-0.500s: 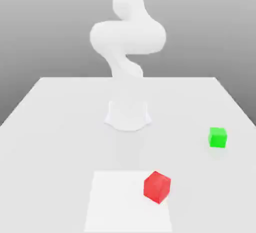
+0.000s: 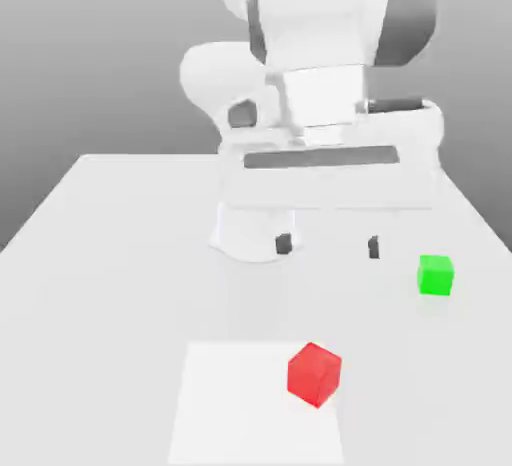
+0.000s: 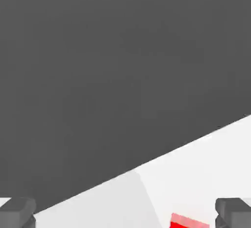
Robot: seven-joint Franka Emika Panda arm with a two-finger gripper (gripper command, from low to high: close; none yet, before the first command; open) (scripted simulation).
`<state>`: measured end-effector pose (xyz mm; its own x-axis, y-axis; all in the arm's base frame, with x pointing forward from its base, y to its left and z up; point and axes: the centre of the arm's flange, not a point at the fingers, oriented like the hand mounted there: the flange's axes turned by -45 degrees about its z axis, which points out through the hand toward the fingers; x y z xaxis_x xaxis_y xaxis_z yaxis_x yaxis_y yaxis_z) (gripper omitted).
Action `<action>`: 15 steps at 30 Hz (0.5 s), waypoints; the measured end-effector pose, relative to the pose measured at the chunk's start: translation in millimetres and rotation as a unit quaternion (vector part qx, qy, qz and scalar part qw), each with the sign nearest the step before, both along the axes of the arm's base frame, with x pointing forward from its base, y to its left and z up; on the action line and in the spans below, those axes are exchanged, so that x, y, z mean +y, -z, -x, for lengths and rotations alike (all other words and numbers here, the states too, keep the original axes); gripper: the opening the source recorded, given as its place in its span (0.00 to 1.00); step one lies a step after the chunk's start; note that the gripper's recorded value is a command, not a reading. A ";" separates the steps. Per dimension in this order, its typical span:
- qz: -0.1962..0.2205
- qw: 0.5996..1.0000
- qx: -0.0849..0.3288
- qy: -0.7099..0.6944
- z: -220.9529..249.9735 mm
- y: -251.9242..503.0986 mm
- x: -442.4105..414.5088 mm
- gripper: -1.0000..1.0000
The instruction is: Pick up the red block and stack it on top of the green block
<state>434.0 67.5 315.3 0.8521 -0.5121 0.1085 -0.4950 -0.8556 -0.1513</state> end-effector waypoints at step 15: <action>0.031 0.993 0.087 0.079 43.9 168.3 8.3 0.00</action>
